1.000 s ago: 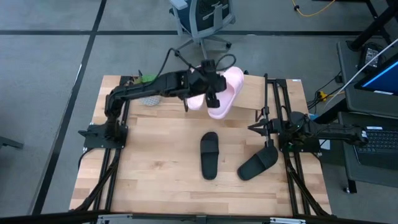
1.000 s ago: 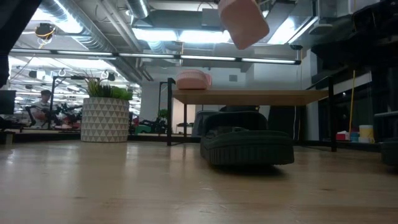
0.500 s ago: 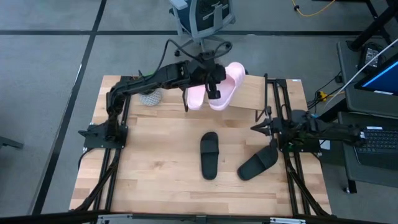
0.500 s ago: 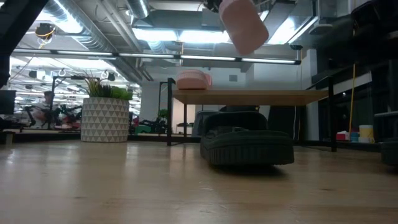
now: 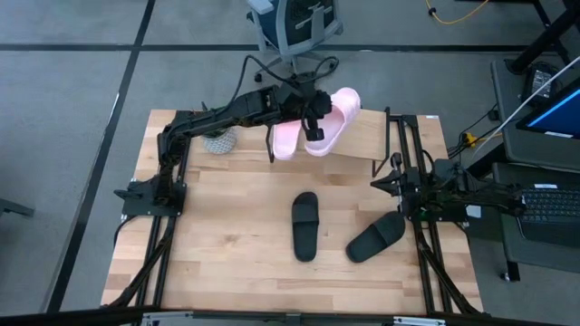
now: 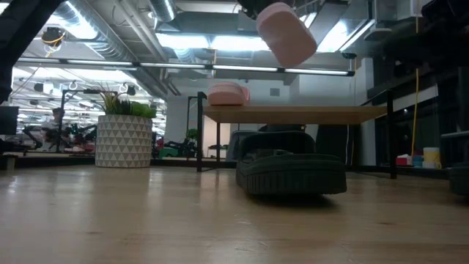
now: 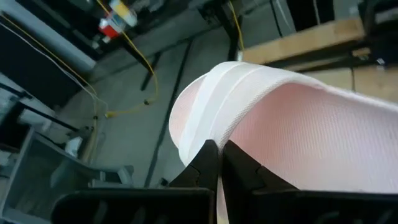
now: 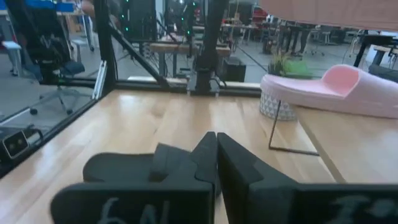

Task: Pick and place slides into the shelf
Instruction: Put the pink slide on the shelf

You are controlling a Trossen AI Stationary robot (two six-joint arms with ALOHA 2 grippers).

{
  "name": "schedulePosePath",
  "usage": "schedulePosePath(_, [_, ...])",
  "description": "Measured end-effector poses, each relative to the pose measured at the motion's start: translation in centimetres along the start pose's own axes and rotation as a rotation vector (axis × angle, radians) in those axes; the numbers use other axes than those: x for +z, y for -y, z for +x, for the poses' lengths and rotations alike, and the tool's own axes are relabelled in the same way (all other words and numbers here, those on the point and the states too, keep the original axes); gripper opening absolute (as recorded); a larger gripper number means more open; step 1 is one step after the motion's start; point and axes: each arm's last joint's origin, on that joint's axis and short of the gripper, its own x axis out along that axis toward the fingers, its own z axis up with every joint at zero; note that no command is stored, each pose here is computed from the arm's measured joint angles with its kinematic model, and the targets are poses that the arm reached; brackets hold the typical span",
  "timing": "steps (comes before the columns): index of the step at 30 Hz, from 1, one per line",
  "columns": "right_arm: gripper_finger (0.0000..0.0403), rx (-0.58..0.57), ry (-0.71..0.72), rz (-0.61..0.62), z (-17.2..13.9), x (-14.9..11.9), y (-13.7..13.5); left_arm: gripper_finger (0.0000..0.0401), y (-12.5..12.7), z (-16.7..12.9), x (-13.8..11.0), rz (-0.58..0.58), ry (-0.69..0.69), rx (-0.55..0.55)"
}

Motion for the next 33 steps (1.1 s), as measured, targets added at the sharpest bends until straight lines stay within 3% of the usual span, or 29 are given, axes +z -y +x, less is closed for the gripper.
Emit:
schedulePosePath(8, [0.0011, 0.007, 0.027, 0.005, 0.0, 0.3, 0.0, 0.0000, 0.9, 2.1, -0.9, 0.015, -0.052, -0.001])
schedulePosePath(18, [0.0025, 0.008, 0.009, 0.023, 0.0, 0.1, 0.0, 0.0000, 1.4, 4.2, -1.4, 0.031, -0.094, 0.109])
schedulePosePath(25, [0.0025, 0.008, -0.011, 0.045, 0.0, -0.1, 0.0, 0.0000, 2.8, 6.6, -2.9, 0.121, -0.219, 0.183])
schedulePosePath(33, [0.0025, 0.009, -0.029, 0.048, 0.0, -0.3, 0.0, 0.0000, 3.0, 6.9, -3.0, 0.122, -0.229, 0.196])
